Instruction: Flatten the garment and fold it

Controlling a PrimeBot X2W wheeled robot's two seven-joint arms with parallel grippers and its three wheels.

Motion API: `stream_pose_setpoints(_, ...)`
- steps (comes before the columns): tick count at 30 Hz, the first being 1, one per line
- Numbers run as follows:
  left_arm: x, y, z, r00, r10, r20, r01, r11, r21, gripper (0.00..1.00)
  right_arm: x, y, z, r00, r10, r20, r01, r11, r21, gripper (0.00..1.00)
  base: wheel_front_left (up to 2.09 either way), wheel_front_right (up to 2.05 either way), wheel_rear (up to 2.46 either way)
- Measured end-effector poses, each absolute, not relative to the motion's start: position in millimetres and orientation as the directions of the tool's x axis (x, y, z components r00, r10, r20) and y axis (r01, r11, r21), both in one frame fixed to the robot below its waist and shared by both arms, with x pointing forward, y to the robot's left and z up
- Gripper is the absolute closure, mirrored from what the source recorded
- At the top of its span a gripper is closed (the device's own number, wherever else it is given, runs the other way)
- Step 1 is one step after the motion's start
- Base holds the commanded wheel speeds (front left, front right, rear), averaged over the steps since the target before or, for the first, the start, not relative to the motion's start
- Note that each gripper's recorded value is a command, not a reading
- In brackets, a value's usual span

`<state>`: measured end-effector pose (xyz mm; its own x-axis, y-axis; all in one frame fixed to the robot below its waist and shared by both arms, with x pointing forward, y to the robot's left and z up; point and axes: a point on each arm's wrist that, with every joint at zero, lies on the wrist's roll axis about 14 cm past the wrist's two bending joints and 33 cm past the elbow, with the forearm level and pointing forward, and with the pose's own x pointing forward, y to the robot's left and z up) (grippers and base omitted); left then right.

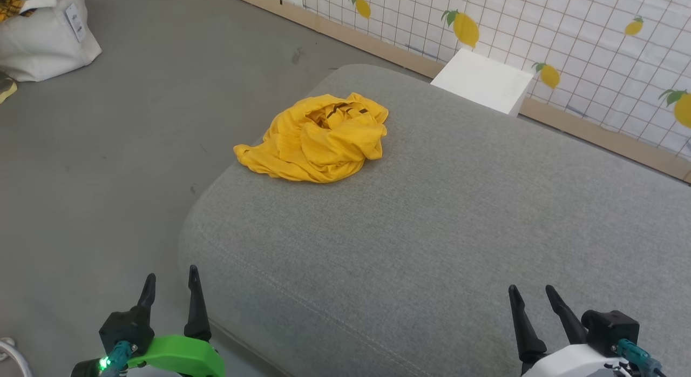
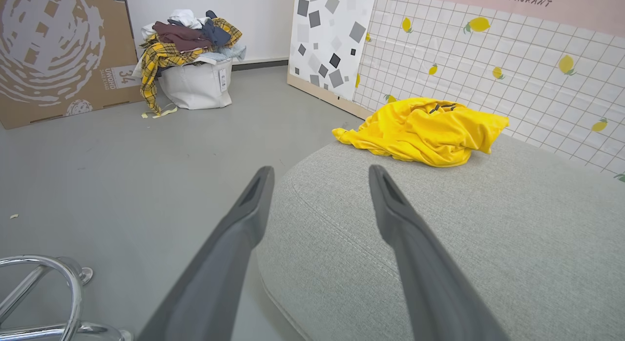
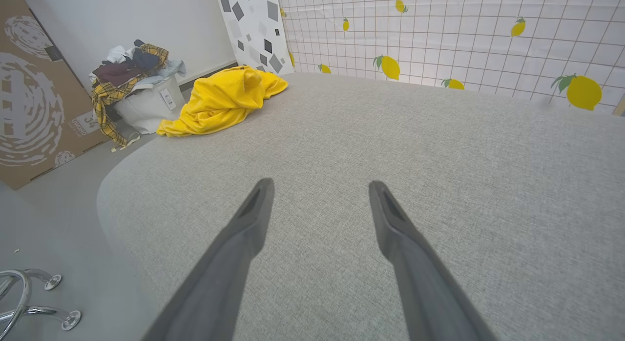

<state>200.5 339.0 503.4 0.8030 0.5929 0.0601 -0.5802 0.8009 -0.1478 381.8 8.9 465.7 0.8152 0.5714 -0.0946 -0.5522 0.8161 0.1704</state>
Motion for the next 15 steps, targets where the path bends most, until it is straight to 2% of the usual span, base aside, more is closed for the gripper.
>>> stream_pose_setpoints(8,216,339,510,0.818,0.572,0.067,-0.555,0.814,-0.171,0.00,385,8,461,0.814,0.570,-0.110,-0.549,0.818,0.172,0.00,0.00,0.00,0.00)
stream_pose_setpoints(15,269,359,554,0.858,0.491,0.148,-0.471,0.869,-0.155,0.00,397,9,462,0.814,0.570,-0.115,-0.552,0.820,0.151,0.00,0.00,0.00,0.00)
